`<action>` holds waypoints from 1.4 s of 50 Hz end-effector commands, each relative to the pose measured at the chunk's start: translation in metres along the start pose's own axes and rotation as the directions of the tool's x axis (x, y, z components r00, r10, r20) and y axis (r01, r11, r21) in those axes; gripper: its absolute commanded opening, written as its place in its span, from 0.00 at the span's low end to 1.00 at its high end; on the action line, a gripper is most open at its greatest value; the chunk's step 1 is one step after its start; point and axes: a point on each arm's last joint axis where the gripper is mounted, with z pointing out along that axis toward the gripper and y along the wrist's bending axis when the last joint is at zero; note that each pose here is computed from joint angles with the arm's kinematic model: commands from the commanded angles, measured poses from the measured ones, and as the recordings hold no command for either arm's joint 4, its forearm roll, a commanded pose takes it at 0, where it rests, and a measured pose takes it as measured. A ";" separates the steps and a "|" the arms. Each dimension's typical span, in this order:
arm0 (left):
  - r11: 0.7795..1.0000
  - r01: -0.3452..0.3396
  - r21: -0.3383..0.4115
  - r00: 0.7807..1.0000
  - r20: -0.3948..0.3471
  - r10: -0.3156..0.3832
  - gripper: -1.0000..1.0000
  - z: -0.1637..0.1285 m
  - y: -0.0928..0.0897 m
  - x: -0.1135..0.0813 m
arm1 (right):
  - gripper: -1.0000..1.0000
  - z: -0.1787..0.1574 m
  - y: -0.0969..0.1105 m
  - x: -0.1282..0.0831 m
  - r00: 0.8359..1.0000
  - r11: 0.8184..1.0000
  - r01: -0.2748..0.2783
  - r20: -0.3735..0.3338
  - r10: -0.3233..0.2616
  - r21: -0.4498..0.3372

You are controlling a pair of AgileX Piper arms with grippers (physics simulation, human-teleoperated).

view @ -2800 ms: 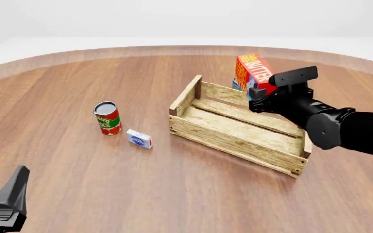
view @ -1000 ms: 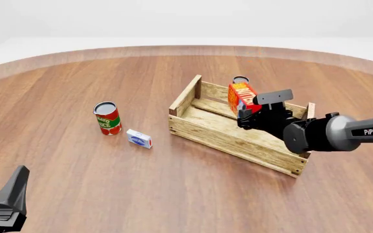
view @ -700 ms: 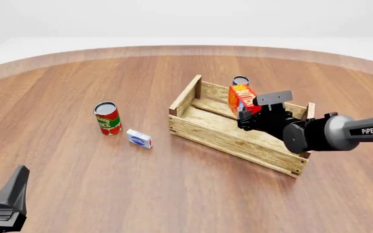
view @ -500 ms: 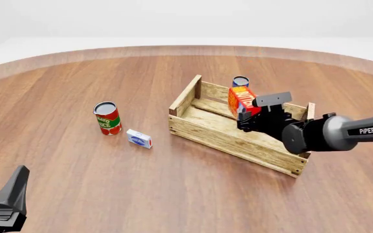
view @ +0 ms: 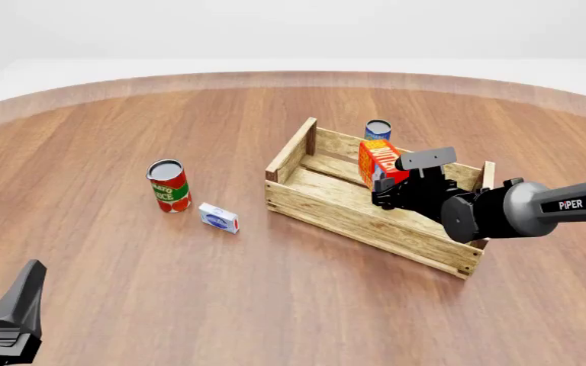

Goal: Pick up the butter and put it in the tray.

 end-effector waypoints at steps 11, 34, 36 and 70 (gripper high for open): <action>1.000 0.000 0.000 1.000 0.000 0.000 1.00 0.000 0.000 0.000 | 1.00 -0.001 -0.002 -0.010 0.999 1.000 -0.019 0.029 0.019 0.002; 1.000 0.000 0.000 1.000 0.000 0.000 1.00 0.000 0.000 0.000 | 1.00 -0.006 0.002 -0.014 0.999 1.000 -0.021 0.040 0.021 -0.010; 1.000 0.000 0.000 1.000 0.000 0.000 1.00 0.000 0.000 0.000 | 1.00 -0.008 0.002 -0.015 0.999 1.000 -0.020 0.044 0.020 -0.010; 1.000 0.000 0.000 1.000 0.000 0.000 1.00 0.000 0.000 0.000 | 1.00 -0.037 -0.001 -0.026 0.998 1.000 0.002 0.068 -0.002 -0.002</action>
